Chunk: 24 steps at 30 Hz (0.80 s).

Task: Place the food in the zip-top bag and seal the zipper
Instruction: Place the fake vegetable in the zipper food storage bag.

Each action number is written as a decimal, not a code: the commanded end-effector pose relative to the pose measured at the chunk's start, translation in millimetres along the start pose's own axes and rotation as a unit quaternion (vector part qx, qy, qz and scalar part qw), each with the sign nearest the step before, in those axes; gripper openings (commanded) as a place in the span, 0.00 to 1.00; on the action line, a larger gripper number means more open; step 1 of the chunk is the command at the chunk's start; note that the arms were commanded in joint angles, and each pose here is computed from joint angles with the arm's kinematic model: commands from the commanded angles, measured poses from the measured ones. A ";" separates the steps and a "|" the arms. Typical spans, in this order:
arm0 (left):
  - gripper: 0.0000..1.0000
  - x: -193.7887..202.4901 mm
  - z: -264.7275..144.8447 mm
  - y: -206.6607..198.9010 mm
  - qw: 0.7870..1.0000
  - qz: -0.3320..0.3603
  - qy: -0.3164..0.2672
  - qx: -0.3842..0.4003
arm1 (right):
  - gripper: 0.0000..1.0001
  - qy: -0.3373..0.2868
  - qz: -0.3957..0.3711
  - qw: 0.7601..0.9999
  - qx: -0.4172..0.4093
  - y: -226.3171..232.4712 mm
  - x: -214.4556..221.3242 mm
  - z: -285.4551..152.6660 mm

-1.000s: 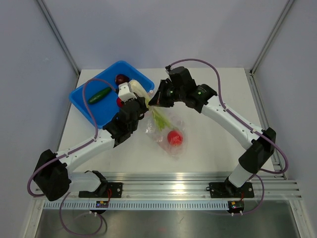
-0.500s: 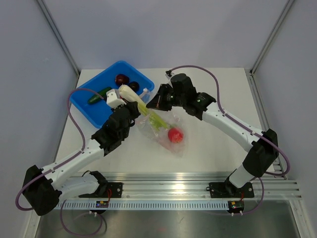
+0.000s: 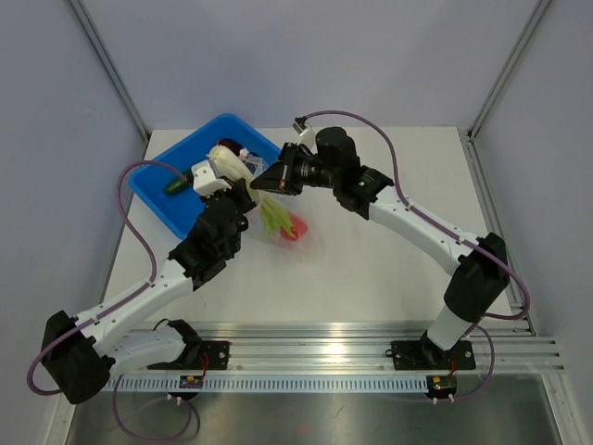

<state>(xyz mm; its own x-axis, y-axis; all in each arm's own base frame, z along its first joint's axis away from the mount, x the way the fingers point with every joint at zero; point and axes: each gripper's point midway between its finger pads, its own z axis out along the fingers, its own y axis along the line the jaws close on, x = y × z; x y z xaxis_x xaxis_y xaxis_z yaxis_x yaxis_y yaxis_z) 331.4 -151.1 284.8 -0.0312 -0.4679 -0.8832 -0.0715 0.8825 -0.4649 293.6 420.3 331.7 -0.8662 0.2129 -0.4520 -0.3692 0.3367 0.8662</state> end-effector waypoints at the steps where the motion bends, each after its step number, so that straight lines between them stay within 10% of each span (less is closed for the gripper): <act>1: 0.00 -32.9 5.9 -6.6 0.998 -0.026 -0.063 -0.015 | 0.00 -0.004 -0.014 0.995 -0.095 53.9 -2.4 -10.6; 15: 0.00 -4.8 7.5 -7.4 1.000 -0.006 -0.022 0.002 | 0.00 0.002 0.003 0.995 -0.101 47.9 6.2 -13.3; 19: 0.42 12.1 7.5 0.1 1.000 0.012 0.007 -0.011 | 0.00 0.004 0.007 0.995 -0.096 42.7 9.1 -12.7; 24: 0.65 9.6 0.0 4.4 0.999 0.046 0.021 -0.006 | 0.00 0.004 0.010 0.996 -0.094 36.5 12.0 -11.5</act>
<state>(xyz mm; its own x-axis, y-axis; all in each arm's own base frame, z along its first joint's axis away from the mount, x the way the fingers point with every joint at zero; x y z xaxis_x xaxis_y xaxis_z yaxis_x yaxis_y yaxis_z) 333.4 -146.2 257.0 -0.0931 -0.3725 -0.9234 -0.1229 0.9246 -0.3606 290.9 422.6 318.8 -0.8906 0.2311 -0.3917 -0.3274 0.2723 0.9048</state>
